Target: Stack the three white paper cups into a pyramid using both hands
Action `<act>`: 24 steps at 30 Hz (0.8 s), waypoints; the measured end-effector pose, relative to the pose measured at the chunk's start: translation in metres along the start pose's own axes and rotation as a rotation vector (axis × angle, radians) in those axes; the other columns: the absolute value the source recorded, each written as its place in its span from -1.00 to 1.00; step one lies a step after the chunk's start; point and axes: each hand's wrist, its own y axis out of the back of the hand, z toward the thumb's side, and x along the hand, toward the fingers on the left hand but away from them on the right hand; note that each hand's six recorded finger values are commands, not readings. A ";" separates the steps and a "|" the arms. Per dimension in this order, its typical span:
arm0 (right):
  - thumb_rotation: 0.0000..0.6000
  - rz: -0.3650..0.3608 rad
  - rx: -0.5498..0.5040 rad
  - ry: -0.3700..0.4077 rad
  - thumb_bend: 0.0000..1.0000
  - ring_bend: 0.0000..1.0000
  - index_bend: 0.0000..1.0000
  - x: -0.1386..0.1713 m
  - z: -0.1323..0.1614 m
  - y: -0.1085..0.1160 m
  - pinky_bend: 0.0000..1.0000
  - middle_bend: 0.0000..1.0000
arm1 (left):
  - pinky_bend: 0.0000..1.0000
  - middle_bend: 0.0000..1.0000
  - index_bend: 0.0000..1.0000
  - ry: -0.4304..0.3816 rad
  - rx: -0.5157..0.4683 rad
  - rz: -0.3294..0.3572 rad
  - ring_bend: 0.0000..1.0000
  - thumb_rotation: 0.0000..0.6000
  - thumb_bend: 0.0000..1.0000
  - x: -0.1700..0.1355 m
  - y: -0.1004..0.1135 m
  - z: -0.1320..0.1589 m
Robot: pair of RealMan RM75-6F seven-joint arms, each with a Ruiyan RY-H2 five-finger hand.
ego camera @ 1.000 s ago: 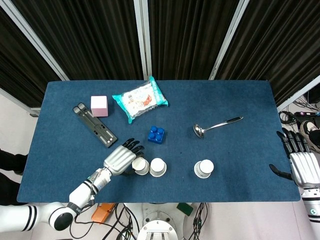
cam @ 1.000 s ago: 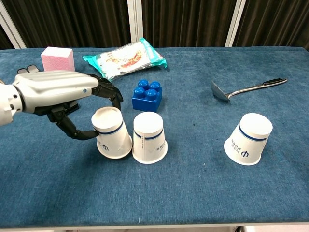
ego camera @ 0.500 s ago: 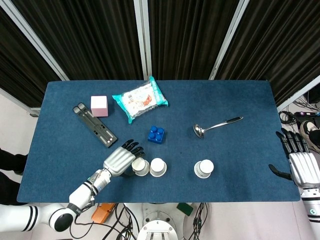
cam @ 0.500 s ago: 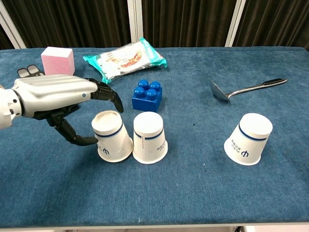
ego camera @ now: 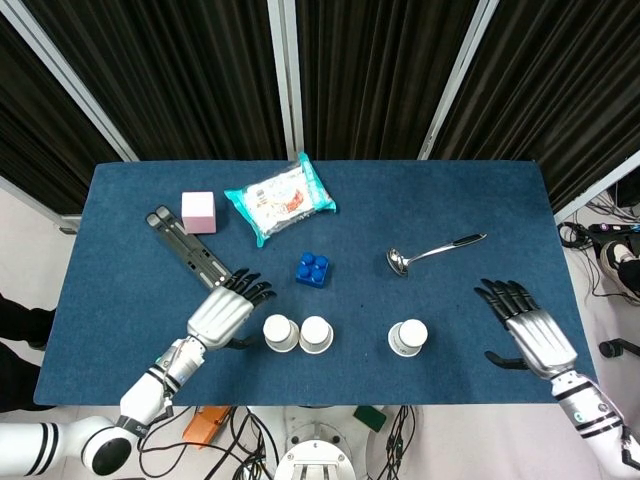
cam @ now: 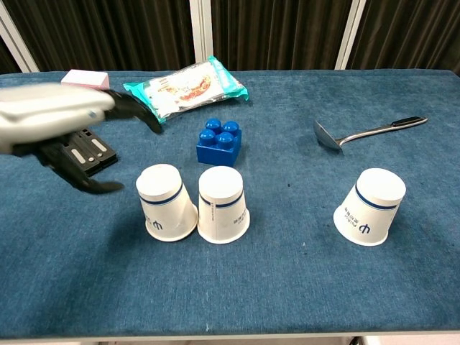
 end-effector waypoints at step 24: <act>1.00 0.262 0.143 0.199 0.07 -1.00 -0.49 -0.080 0.068 -0.047 -1.00 -0.99 | -0.97 -0.73 -0.62 0.215 -0.090 0.119 -0.87 0.96 -0.48 -0.062 0.008 -0.073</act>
